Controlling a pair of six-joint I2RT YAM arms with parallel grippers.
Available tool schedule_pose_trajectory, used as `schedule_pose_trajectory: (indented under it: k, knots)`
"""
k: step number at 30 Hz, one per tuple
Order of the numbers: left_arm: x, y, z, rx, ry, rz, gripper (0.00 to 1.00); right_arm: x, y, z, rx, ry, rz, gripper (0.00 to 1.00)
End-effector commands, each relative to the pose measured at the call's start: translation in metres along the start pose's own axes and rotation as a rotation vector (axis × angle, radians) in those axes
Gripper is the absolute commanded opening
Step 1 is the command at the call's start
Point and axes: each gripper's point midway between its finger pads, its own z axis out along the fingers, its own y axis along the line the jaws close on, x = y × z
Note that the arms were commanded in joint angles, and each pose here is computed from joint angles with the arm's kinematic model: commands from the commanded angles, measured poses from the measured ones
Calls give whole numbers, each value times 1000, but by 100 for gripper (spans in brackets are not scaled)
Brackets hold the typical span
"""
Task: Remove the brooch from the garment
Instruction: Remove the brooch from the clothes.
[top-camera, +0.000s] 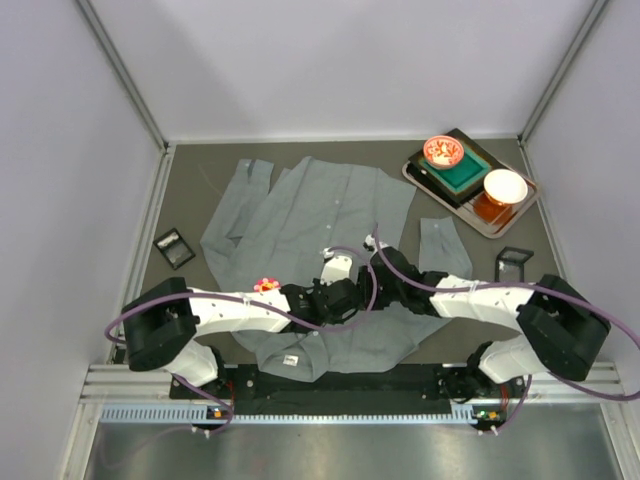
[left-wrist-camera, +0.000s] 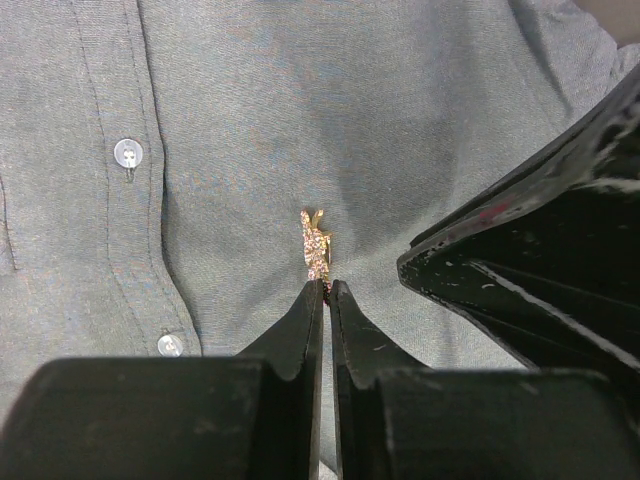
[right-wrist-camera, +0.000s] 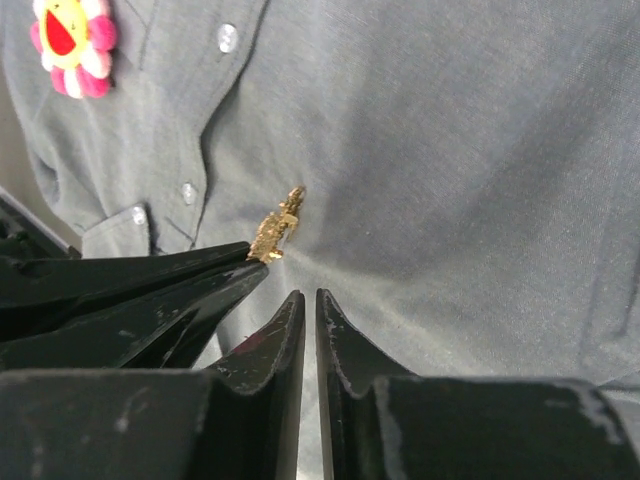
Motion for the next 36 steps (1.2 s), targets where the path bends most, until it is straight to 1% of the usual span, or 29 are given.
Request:
schedule_pose_trajectory:
  k: [1, 2, 4, 12, 18, 36]
  knots:
    - [-2, -4, -5, 23, -10, -42, 0, -11, 15, 11, 12, -50, -32, 7]
    - [-2, -3, -5, 22, -11, -45, 0, -11, 16, 12, 13, -51, -35, 3]
    - [-2, -2, -6, 19, -10, -46, 0, -8, 20, 17, 18, -46, -45, 0]
    - [0, -2, -6, 37, -23, -81, 0, -10, 21, 26, 36, -70, -25, 0]
    - [2, -4, -4, 46, -23, -92, 0, -8, 19, 32, 41, -62, -24, 0]
    - [0, -8, -5, 59, -21, -120, 0, -7, 36, 41, -11, -61, -25, 0]
